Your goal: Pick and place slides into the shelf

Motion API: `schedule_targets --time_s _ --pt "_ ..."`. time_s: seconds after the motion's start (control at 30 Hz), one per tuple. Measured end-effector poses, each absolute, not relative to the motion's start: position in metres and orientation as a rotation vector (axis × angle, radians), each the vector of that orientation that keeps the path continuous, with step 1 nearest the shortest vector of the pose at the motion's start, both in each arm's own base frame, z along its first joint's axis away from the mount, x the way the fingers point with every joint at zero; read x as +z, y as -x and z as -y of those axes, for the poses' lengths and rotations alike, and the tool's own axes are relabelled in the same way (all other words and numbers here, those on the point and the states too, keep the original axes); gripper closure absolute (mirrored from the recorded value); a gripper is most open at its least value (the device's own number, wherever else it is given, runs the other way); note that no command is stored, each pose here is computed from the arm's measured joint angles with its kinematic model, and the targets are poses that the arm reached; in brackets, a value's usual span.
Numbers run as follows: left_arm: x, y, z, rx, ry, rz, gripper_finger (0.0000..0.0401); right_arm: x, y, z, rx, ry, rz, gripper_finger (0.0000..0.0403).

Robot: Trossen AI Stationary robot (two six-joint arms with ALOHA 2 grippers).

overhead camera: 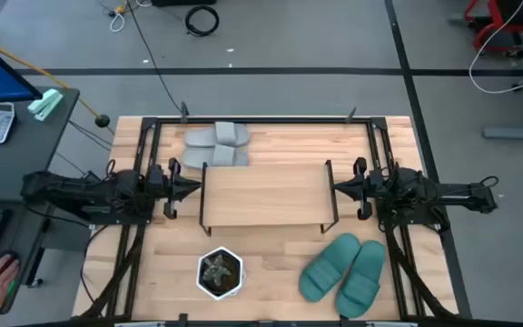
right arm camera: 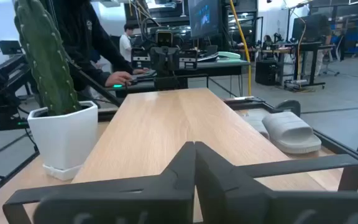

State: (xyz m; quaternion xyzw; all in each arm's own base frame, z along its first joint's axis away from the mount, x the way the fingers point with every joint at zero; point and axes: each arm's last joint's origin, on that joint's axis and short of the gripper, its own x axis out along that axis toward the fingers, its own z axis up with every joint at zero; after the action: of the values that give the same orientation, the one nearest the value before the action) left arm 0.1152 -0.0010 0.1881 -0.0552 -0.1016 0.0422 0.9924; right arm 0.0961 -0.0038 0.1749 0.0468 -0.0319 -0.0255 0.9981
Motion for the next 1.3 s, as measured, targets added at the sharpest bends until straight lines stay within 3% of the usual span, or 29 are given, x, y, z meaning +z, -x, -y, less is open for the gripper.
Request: schedule_targets --time_s 1.3 --pt "0.1881 -0.1152 0.0010 0.085 0.110 0.204 0.0361 0.1748 -0.0961 0.0037 -0.050 -0.094 0.064 0.0389"
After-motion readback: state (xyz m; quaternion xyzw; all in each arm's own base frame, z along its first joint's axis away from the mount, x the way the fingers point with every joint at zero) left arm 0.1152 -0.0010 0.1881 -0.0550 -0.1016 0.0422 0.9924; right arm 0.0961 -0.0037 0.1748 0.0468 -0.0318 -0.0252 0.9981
